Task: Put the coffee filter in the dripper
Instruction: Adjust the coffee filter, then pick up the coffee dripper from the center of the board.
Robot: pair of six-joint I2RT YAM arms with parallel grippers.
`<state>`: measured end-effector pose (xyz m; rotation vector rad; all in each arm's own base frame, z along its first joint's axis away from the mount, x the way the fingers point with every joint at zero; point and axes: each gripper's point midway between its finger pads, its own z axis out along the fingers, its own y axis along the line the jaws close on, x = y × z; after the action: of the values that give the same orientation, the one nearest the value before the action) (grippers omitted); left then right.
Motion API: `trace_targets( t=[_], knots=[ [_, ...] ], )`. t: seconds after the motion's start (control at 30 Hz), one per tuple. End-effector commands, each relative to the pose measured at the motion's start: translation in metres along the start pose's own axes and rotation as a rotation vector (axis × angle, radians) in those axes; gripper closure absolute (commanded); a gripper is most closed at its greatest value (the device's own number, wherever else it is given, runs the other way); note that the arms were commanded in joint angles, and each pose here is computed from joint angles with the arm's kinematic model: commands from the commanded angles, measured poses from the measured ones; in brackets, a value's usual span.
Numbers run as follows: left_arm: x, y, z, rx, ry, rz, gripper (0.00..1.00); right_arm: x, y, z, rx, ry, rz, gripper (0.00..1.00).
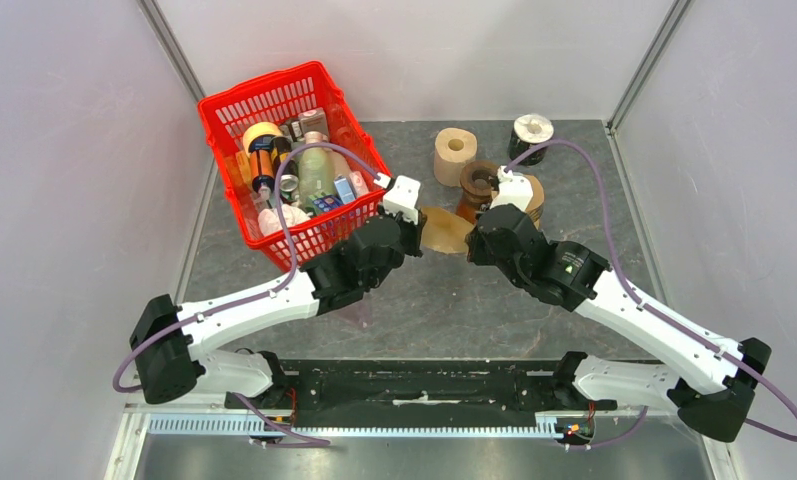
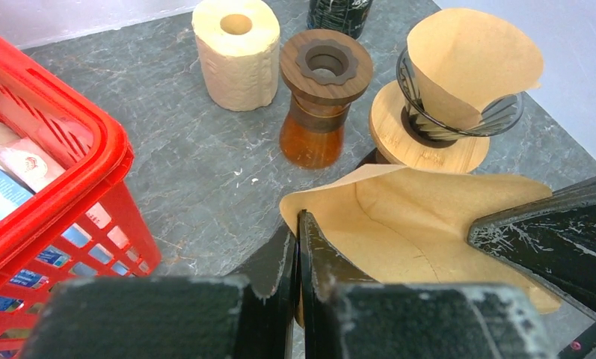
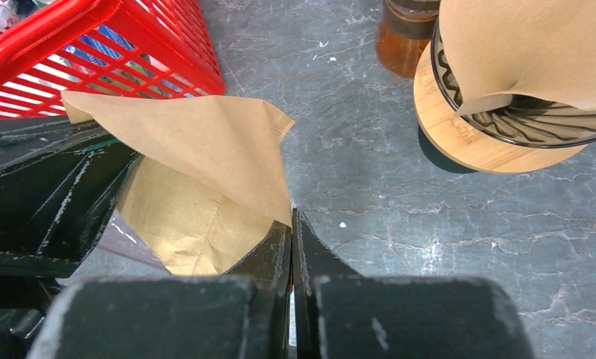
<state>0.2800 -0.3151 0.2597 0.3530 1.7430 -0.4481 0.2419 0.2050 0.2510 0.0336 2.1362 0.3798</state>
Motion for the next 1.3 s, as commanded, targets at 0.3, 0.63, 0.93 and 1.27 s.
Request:
trace_targets(
  t=[0.3,0.63,0.93,1.27],
  knots=[
    [-0.050,-0.017,-0.022,0.146,-0.103,0.020,0.32,-0.050,0.011,-0.008,0.027,-0.105,-0.019,1.00],
    [-0.065,0.002,-0.053,0.142,-0.185,-0.028,0.13,-0.046,0.024,-0.005,-0.026,-0.063,-0.017,1.00],
    [-0.056,0.012,-0.056,0.107,-0.165,-0.044,0.12,-0.028,0.019,0.003,-0.029,-0.025,-0.078,1.00],
    [-0.002,0.045,-0.074,-0.028,0.011,-0.120,0.11,0.024,0.006,-0.003,-0.107,0.123,-0.214,1.00]
  ],
)
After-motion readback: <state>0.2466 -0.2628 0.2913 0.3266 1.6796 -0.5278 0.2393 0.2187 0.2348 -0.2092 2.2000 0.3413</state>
